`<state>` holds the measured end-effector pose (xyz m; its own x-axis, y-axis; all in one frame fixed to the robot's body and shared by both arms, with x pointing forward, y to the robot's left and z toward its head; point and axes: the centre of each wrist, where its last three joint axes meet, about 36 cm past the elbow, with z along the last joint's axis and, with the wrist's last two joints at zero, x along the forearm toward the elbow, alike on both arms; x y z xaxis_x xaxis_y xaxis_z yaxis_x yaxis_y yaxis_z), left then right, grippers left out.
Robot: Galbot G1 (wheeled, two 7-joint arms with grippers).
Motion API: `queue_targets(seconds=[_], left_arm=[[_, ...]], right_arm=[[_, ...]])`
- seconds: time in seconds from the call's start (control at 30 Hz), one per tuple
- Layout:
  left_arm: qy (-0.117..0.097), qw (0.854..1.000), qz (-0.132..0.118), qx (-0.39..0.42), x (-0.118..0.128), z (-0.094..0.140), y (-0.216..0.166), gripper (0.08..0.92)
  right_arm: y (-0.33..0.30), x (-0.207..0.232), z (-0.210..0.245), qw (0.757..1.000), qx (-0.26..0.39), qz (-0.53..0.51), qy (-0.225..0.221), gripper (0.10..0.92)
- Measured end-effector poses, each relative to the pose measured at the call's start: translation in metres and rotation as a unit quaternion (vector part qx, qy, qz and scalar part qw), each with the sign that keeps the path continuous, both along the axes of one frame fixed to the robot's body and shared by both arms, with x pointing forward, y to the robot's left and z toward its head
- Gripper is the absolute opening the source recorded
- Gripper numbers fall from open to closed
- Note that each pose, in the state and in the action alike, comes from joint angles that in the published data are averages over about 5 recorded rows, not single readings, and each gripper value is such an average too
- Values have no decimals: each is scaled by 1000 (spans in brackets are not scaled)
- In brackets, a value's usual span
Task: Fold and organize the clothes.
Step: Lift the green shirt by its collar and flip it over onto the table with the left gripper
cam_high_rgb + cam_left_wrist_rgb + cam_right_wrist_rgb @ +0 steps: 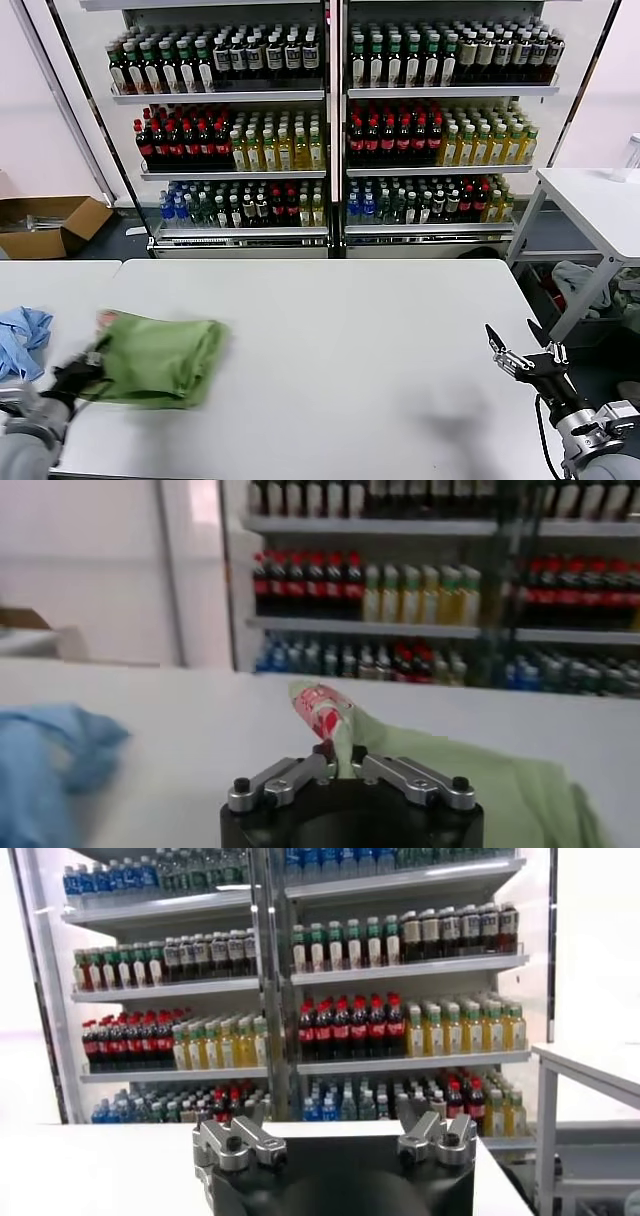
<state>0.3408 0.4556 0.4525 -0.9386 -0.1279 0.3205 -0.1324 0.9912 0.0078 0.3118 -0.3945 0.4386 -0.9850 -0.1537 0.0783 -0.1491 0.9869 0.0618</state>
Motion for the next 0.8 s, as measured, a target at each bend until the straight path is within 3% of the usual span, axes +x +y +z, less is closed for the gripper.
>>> queue_targets(seconds=[0.17, 0.33, 0.53, 0.8], left_arm=[[-17, 999, 11, 39, 7, 29, 15, 120], [-26, 997, -3, 73, 9, 42, -4, 120], [-17, 997, -37, 67, 10, 29, -68, 120], [2, 994, -80, -71, 19, 19, -173, 120]], right_arm=[[-1, -2, -1, 1000, 0, -2, -1, 823], [-1, -5, -2, 1000, 1, -8, -4, 823], [2, -11, -2, 1000, 4, -13, -5, 823], [8, -19, -2, 1000, 3, -16, -3, 823]])
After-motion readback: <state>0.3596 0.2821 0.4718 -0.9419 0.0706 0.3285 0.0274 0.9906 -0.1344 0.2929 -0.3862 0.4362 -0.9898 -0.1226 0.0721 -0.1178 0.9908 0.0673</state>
